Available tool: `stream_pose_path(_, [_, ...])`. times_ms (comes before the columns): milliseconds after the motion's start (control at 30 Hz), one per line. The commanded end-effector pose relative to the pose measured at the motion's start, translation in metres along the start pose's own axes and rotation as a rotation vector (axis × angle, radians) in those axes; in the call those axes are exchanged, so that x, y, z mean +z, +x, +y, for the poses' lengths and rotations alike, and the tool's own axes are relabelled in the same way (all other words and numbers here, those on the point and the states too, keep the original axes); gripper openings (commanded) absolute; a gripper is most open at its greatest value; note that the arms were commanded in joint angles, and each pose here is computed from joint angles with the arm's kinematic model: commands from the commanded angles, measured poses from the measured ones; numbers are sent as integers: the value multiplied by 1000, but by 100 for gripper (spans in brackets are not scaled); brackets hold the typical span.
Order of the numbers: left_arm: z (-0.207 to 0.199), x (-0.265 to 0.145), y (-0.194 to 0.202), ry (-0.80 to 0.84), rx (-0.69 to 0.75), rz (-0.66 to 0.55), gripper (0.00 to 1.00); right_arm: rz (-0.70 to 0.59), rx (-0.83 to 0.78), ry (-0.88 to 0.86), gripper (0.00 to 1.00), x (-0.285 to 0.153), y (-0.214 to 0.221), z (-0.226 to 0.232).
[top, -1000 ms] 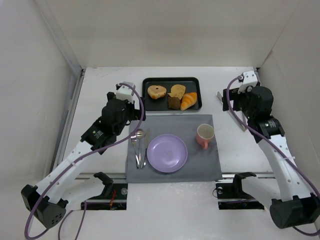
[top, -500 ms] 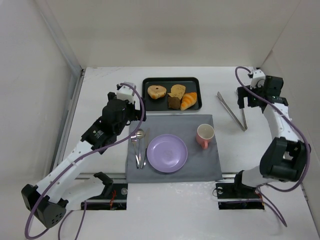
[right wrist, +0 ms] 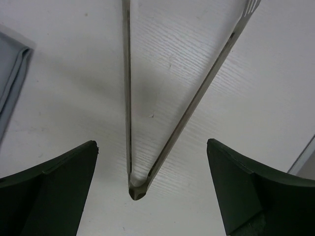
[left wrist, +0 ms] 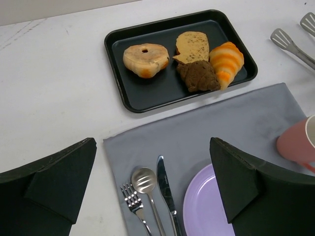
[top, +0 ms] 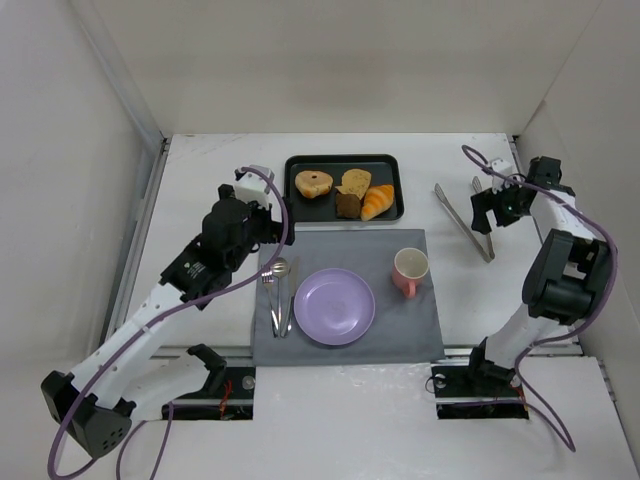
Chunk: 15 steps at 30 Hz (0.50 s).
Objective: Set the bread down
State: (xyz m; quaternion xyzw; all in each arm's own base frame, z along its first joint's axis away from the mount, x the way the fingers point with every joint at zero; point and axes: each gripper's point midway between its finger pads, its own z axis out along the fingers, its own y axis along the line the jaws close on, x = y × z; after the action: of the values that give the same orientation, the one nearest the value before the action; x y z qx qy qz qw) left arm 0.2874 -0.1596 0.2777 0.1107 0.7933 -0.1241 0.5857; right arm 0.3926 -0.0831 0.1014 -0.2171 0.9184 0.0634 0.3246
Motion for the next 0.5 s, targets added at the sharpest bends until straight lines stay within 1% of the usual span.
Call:
stream_pose_path(0, [-7, -2, -20, 37, -25, -49, 100, -21, -78, -4, 97, 2, -10, -9])
stream_pose_path(33, [-7, -2, -20, 37, -25, -49, 100, 5, -70, 4, 97, 8, -2, -11])
stream_pose_path(467, [-7, -5, -23, 38, -28, -58, 100, 67, -30, 3, 97, 37, 21, -19])
